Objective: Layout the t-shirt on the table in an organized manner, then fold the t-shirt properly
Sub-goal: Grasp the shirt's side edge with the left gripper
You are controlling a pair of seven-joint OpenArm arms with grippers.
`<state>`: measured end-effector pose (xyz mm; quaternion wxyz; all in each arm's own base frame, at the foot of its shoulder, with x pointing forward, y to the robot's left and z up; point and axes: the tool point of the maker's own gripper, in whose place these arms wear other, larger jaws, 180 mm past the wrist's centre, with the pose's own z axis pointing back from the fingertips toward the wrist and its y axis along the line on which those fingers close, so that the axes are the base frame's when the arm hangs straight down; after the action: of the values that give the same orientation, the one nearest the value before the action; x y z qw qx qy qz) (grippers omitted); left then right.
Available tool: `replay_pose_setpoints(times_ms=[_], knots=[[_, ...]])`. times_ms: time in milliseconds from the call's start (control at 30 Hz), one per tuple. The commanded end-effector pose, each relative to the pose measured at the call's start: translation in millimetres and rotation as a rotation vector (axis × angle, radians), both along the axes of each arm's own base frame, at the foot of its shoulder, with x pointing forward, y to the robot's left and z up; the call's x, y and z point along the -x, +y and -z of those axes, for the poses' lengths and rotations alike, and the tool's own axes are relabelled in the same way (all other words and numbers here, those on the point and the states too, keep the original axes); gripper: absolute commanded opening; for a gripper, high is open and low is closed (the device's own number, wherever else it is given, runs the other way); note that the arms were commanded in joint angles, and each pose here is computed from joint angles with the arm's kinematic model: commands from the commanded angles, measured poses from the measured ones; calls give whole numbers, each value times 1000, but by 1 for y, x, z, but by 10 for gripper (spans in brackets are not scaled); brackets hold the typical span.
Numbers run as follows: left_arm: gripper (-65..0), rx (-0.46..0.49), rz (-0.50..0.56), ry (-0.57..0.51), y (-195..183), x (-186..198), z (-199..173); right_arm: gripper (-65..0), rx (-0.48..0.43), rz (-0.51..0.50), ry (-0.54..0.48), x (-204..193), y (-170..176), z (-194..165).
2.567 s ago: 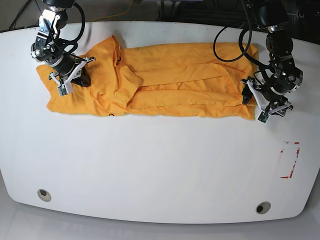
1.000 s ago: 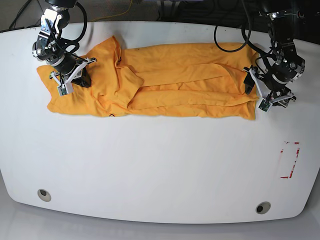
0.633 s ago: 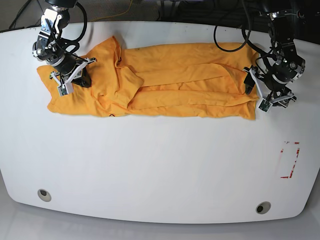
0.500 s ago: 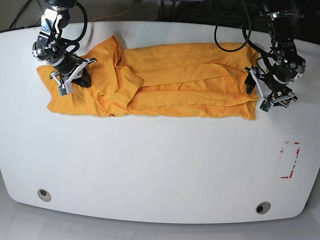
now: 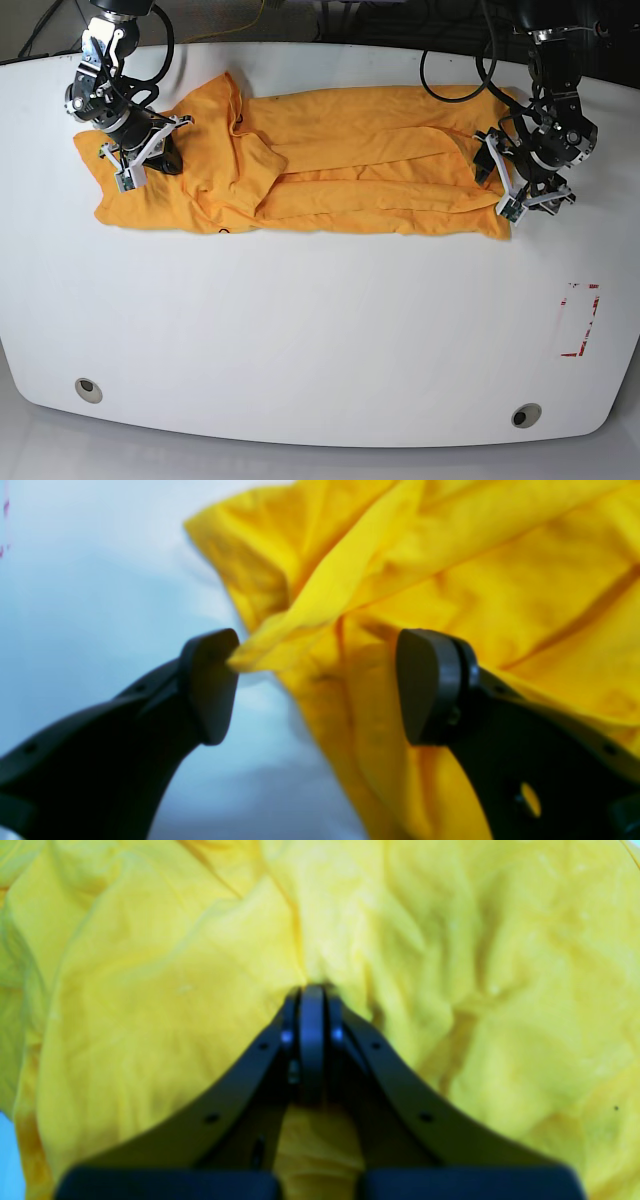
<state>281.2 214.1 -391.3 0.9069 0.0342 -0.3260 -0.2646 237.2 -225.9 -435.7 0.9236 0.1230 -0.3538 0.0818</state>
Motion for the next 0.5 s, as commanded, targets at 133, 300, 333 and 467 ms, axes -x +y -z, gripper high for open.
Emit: replay_pose_setpoints(times_ms=[133, 300, 333, 467], knots=[[-208, 2, -2, -63, 4, -14, -17, -642, 82, -22, 138, 24, -10, 21], [-265, -1, -2, -64, 4, -15, -17, -642, 82, -23, 136, 24, -10, 20], [-287, -1, -2, -64, 4, -15, -17, -642, 82, -23, 136, 24, -10, 20], [-332, -4, -2, -62, 5, -15, -16, -642, 82, -23, 136, 24, -10, 20]])
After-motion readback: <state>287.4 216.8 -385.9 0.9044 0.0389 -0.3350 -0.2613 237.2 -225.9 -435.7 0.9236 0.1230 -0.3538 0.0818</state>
